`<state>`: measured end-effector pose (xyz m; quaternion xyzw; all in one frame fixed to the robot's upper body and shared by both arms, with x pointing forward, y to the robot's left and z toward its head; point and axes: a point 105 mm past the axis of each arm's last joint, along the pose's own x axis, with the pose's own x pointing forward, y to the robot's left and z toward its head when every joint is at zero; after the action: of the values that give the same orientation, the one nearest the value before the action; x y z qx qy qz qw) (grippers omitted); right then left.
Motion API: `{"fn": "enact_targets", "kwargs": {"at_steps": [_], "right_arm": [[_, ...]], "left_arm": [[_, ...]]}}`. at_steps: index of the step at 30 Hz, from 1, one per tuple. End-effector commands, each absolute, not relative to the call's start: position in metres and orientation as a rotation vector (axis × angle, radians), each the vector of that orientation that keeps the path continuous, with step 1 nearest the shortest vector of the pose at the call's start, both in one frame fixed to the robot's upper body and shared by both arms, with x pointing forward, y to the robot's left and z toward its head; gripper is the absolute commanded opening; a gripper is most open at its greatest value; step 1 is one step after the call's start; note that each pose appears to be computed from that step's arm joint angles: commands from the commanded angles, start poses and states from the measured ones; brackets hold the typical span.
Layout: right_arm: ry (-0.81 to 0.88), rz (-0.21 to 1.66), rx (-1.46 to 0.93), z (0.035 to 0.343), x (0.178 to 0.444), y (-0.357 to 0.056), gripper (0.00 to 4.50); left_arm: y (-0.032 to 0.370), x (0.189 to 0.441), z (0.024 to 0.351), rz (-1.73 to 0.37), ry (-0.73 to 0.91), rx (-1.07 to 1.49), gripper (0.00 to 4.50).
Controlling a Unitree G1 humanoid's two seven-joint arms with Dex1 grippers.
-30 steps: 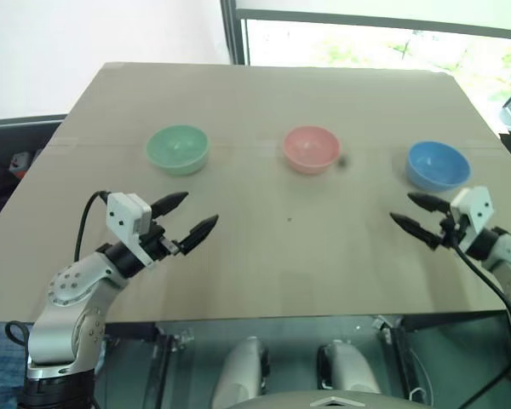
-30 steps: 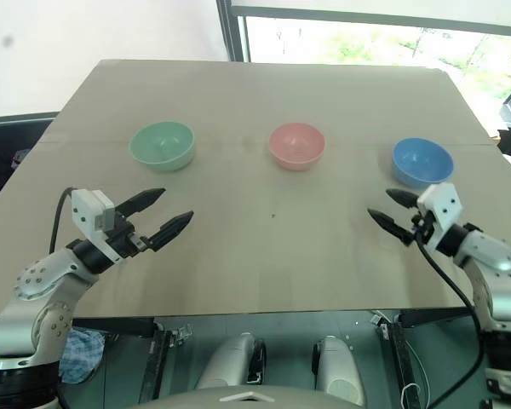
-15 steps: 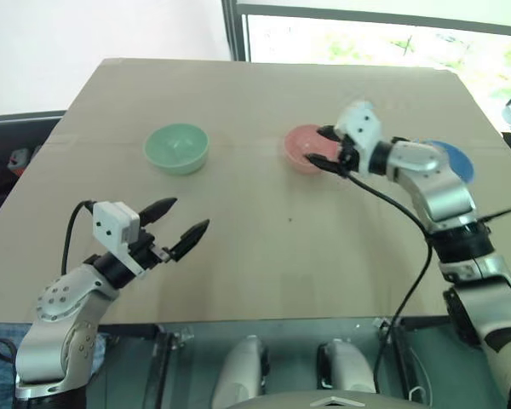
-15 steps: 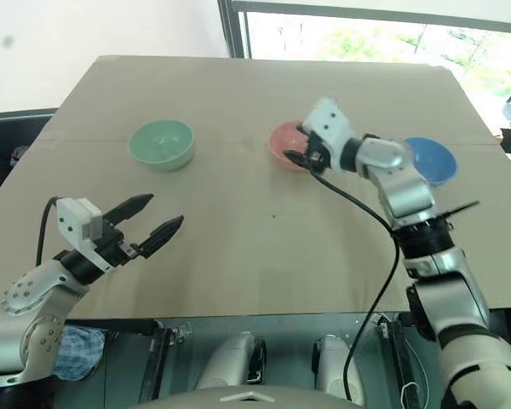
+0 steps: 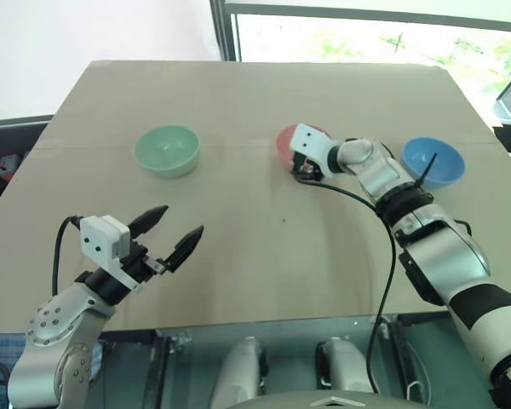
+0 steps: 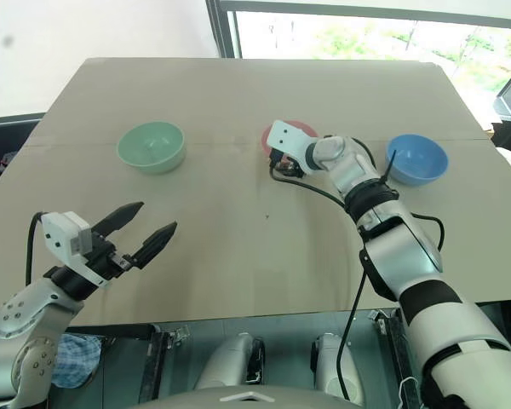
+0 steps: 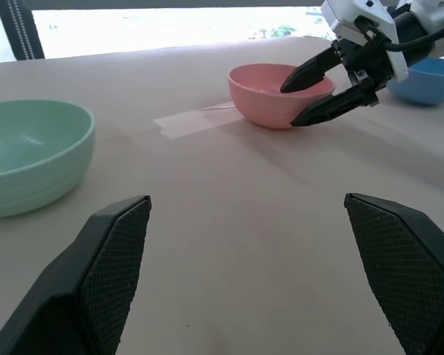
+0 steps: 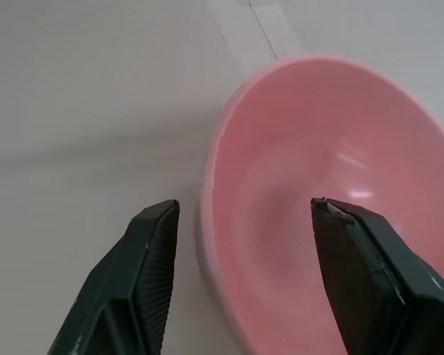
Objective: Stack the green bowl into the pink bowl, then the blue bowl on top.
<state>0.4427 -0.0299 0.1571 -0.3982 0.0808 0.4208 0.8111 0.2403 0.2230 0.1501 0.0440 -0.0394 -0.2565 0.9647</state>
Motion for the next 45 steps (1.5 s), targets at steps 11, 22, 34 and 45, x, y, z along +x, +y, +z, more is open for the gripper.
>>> {"fn": "enact_targets", "kwargs": {"at_steps": [11,22,34,45], "right_arm": [[0.098,1.002,-0.933,0.161,0.431,-0.029,0.05],[0.126,1.349,-0.977,0.157,0.309,-0.059,0.05],[0.062,1.245,-0.903,0.17,0.298,-0.038,2.53],[0.059,1.211,-0.519,0.199,0.289,-0.06,4.48]], "left_arm": [[0.214,0.239,0.162,-0.571,-0.14,0.131,4.5],[0.21,0.251,0.155,-0.659,-0.111,0.174,4.5],[0.201,0.274,0.158,-0.773,-0.109,0.203,4.5],[0.212,0.294,0.165,-0.653,-0.072,0.289,4.5]]}}
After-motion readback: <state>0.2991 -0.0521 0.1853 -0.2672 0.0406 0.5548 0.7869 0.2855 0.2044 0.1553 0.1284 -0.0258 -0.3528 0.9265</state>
